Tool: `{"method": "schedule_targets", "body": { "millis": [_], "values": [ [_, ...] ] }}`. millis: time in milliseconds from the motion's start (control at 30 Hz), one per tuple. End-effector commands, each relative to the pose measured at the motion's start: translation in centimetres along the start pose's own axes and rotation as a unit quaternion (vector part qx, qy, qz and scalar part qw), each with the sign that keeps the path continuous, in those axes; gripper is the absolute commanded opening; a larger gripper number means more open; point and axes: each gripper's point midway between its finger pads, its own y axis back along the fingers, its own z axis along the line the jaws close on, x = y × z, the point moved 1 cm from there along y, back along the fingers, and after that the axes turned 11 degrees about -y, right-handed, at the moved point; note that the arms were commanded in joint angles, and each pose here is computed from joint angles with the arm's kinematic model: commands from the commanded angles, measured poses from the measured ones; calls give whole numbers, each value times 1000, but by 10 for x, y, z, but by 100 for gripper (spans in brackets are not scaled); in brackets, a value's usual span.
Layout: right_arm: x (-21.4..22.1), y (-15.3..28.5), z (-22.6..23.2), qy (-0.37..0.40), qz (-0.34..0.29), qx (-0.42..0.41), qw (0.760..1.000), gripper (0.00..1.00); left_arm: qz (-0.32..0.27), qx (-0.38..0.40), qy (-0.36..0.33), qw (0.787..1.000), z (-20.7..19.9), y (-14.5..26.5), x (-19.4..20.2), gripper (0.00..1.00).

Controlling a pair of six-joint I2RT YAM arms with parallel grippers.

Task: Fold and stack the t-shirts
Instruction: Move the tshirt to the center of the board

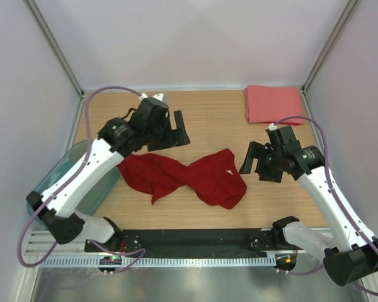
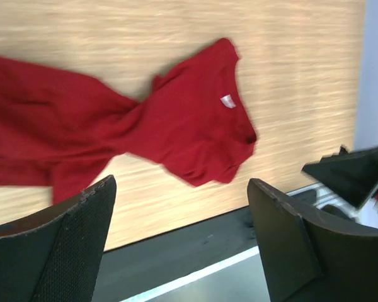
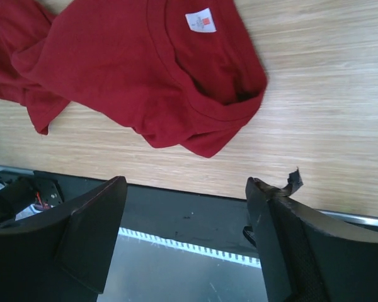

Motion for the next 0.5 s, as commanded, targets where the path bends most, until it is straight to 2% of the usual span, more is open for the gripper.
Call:
{"method": "schedule_targets", "body": {
  "millis": [0, 33, 67, 133, 200, 267, 400, 467],
  "values": [
    [4, -25, 21, 14, 34, -48, 998, 82, 6, -32, -28, 999, 36, 18, 24, 84],
    [-3, -33, 26, 15, 23, -53, 998, 77, 42, -41, -31, 998, 46, 4, 49, 77],
    [-7, -51, 22, 10, 28, -28, 999, 69, 58, -33, -31, 997, 47, 0, 60, 74],
    [-22, -71, 28, 11, 7, -21, 1000, 65, 84, -31, -32, 996, 52, -6, 79, 68],
    [-34, -100, 29, 4, 0, 9, 1000, 60, 107, -28, -36, 993, 58, -12, 98, 66],
    [-52, -119, 42, -10, -23, 13, 1000, 56, 102, -31, -45, 993, 62, -12, 99, 66],
    [-79, -172, 37, -21, -47, 68, 996, 58, 88, -56, -80, 991, 72, -6, 89, 66],
    [-95, -181, 46, -13, -65, 70, 995, 61, 91, -63, -89, 990, 75, -7, 89, 66]
  ]
}}
